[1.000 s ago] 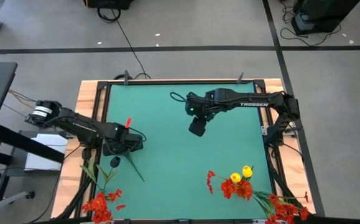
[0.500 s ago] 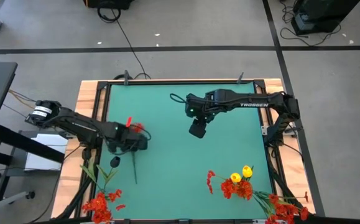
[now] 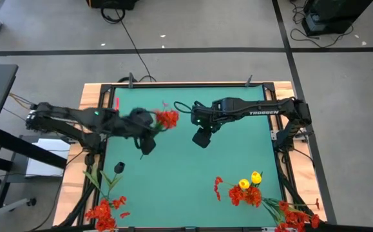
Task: Sort flowers into vase by color
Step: Put the red flowers into the transparent flower vase
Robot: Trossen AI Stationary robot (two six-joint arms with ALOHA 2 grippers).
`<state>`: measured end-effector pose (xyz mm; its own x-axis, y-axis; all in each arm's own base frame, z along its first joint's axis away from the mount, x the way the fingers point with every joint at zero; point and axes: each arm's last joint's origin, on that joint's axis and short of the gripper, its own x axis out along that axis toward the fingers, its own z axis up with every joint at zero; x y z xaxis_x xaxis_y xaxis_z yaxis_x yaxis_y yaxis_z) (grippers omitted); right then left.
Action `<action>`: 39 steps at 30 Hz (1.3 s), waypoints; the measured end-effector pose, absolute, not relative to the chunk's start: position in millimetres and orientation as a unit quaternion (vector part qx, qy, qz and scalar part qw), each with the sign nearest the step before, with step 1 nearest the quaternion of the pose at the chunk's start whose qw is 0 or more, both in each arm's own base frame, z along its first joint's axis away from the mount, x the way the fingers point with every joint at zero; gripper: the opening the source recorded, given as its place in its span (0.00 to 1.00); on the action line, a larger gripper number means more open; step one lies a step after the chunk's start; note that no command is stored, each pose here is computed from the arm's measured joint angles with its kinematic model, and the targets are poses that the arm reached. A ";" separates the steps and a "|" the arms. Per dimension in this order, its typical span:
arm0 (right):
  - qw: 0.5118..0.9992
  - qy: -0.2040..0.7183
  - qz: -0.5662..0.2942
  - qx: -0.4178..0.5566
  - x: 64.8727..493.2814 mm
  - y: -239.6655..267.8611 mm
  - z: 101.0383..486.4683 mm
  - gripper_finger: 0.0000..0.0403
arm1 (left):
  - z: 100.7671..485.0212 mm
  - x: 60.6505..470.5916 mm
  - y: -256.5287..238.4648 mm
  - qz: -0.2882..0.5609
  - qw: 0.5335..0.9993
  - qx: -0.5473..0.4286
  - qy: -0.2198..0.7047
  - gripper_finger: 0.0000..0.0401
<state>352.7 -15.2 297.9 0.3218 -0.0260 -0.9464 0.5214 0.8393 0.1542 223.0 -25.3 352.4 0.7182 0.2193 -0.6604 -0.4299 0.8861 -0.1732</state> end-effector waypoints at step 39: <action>0.703 0.323 -0.340 0.535 373.4 34.4 309.3 0.38 | 446.3 19.8 -20.7 -0.389 0.920 0.045 -0.004 0.02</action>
<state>373.4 34.4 309.3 0.5594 -0.1322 -0.8183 0.8239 0.1969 0.5315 19.8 -20.7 446.3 0.6967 -0.7168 -0.0287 0.7161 0.6926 0.0863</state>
